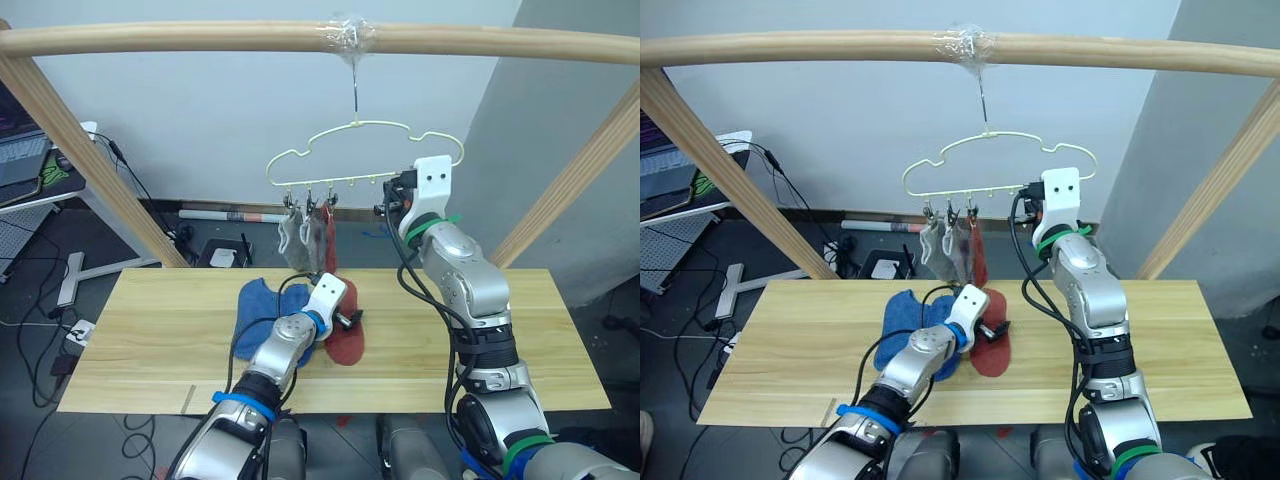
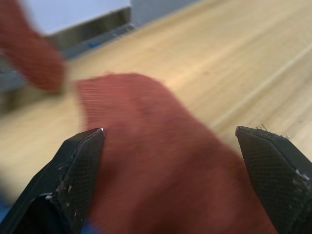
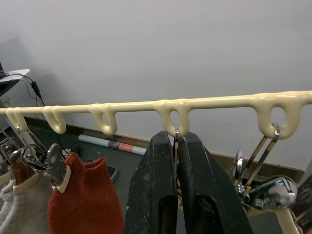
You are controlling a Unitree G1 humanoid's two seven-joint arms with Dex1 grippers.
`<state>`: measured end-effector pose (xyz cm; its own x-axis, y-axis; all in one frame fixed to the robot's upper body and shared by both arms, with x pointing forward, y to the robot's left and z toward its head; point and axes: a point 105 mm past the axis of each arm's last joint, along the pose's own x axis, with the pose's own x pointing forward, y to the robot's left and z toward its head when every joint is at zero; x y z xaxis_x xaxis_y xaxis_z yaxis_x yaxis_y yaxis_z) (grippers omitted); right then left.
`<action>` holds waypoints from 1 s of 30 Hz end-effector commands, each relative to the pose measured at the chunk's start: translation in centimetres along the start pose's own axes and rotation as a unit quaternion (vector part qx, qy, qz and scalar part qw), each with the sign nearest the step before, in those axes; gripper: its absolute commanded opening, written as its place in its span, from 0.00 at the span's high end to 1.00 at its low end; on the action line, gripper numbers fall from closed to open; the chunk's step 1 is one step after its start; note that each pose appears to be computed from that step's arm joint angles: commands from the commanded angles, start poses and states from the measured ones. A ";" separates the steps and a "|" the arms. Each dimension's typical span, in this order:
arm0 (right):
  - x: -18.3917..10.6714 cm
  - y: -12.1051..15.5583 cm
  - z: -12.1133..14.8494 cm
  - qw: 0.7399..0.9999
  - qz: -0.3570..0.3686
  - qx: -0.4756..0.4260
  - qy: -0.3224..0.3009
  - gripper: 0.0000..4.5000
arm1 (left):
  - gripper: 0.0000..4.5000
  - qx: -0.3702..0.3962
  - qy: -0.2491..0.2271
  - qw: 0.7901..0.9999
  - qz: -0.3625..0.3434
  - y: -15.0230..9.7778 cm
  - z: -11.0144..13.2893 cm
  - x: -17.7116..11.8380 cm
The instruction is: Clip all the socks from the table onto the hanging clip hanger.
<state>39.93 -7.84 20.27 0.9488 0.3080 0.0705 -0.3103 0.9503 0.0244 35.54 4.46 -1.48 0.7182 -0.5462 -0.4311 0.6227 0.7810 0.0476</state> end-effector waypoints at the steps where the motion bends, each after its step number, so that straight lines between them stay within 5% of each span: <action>1: -0.4 -0.6 0.4 1.000 -0.012 0.003 -0.007 0.99 | 0.00 0.008 0.014 1.000 -0.007 -0.3 -0.7 0.3; 7: -0.4 -0.7 0.4 1.000 -0.013 0.003 -0.006 1.00 | 0.32 0.012 0.041 0.999 -0.011 -0.1 -2.3 -0.4; 18: -0.6 -1.6 -0.1 1.000 -0.004 -0.003 0.005 1.00 | 1.00 0.072 -0.006 0.996 -0.044 -1.5 -1.0 -1.0; 21: -0.8 -2.4 0.1 1.000 -0.001 0.004 0.012 1.00 | 1.00 0.065 -0.045 0.996 -0.039 -1.5 0.3 -1.0; 27: -1.5 -3.6 0.5 0.992 0.015 0.113 0.054 1.00 | 1.00 0.010 -0.205 0.974 -0.094 -2.4 7.4 -3.3; 30: -1.8 -4.0 0.5 0.985 0.016 0.154 0.072 1.00 | 1.00 0.025 -0.234 0.965 -0.113 -2.7 8.9 -4.5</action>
<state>39.52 -10.80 20.92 0.9195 0.3916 -0.0329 -0.3688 0.8889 0.2718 33.85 2.30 6.67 0.6408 -0.7664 -0.0443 0.7677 0.6399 0.0338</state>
